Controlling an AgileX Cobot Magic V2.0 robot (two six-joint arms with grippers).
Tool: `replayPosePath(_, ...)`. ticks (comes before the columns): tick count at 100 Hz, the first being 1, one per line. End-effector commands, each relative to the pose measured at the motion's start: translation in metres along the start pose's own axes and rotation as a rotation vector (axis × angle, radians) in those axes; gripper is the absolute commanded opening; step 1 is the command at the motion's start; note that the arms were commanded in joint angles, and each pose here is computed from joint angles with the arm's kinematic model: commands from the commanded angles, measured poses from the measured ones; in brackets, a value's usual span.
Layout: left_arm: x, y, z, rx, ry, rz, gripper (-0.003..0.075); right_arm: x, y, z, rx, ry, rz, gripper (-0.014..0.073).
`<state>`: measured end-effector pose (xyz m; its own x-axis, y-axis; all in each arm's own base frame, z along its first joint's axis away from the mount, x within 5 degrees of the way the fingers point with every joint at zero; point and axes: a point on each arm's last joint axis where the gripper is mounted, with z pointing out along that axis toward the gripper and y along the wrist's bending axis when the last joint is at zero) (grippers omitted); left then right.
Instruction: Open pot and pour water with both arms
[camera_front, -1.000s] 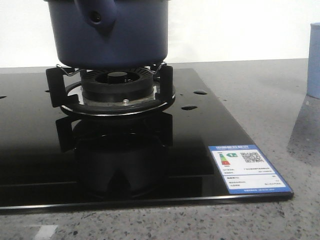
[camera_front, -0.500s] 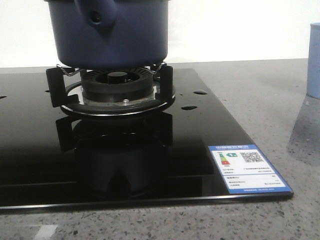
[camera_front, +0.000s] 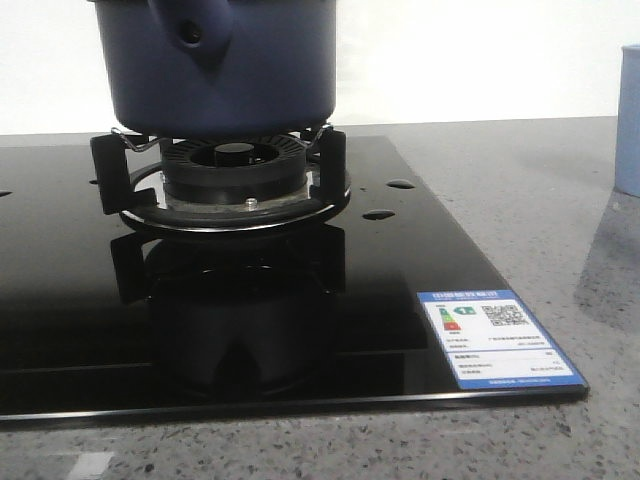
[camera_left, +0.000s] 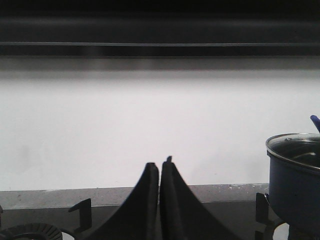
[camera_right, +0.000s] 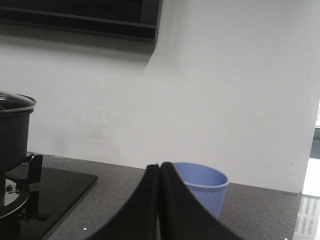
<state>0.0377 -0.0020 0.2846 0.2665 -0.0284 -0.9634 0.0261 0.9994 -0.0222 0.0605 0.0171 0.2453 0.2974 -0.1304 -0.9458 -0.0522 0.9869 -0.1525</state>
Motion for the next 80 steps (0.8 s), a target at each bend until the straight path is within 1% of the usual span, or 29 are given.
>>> replayPosePath(1,-0.012,0.002,0.001,-0.024,-0.059,-0.016,-0.002,-0.009,0.0,0.002,-0.014,-0.036,0.004,-0.006)
replayPosePath(55,-0.011,0.002,0.001,-0.024,-0.057,-0.016,-0.002,-0.009,0.0,0.002,-0.014,-0.036,0.004,-0.006)
replayPosePath(59,-0.011,0.002,0.001,-0.025,-0.057,0.011,-0.002,-0.009,0.0,0.002,-0.014,-0.036,0.004,-0.006)
replayPosePath(63,-0.01,0.002,0.001,-0.025,-0.049,0.068,-0.002,-0.009,0.0,0.002,-0.014,-0.036,0.004,-0.006)
replayPosePath(69,-0.004,0.003,0.001,-0.033,-0.043,0.096,-0.002,-0.009,0.0,0.002,-0.014,-0.036,0.004,-0.006)
replayPosePath(80,0.02,0.004,0.003,-0.045,-0.013,0.047,-0.002,-0.009,0.0,0.002,-0.014,-0.036,0.004,-0.006)
